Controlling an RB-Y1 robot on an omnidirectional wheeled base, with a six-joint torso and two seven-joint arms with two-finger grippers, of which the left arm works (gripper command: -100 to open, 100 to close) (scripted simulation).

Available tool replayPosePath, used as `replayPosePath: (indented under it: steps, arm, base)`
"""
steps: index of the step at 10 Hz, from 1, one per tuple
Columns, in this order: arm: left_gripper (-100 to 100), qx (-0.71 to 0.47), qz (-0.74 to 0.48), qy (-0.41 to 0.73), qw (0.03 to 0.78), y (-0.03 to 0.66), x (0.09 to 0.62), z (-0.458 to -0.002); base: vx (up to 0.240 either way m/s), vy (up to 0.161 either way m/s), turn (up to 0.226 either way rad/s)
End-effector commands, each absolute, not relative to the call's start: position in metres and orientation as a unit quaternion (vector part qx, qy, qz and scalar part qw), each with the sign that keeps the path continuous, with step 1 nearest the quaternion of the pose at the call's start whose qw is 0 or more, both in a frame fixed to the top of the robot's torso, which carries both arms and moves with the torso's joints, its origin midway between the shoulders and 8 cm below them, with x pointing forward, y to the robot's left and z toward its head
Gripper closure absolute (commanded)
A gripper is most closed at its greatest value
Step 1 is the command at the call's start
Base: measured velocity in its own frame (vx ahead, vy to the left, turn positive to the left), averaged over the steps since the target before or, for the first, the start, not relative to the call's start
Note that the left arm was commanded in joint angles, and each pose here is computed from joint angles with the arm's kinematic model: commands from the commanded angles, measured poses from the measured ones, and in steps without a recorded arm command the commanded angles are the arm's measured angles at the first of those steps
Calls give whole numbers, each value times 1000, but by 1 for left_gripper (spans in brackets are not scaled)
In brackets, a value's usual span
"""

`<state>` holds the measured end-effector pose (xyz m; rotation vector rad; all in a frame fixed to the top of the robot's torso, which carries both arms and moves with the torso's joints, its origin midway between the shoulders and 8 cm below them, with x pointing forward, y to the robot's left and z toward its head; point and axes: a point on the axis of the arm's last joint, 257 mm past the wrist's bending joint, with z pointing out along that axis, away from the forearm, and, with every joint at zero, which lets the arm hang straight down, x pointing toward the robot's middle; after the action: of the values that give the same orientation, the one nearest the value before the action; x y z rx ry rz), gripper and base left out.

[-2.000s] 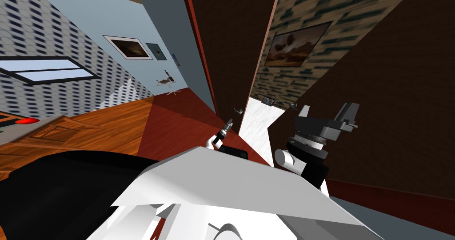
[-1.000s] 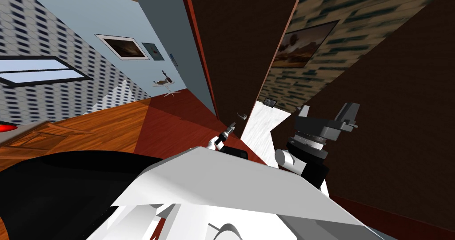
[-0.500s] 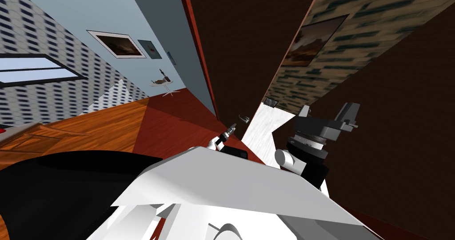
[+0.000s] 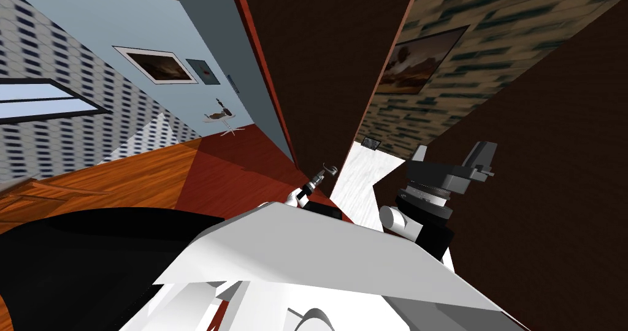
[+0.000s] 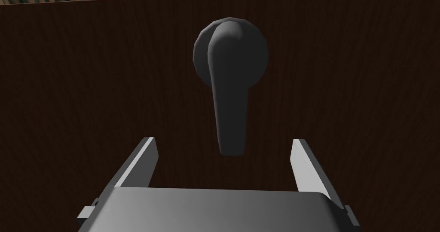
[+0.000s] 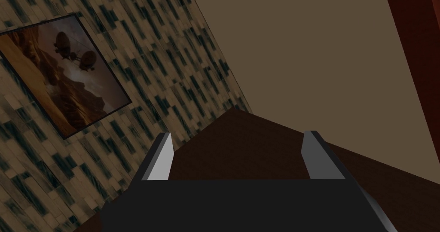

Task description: Push the door open

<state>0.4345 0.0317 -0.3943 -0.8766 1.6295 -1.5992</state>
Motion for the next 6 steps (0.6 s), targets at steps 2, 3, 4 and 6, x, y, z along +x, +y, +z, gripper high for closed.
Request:
replayPosePath:
  steps: [2, 3, 4, 6]
  arm:
    - [-100, -342, -616, 622, 340, 26, 436, -393]
    - [-100, -345, -618, 620, 339, 22, 436, -392]
    - [-100, -343, -617, 621, 340, 25, 436, -393]
    - [100, -343, -617, 621, 340, 25, 436, -393]
  base:
    - [200, -93, -33]
    - [152, -109, -27]
    - [66, -49, 2]
    - [-13, 12, -6]
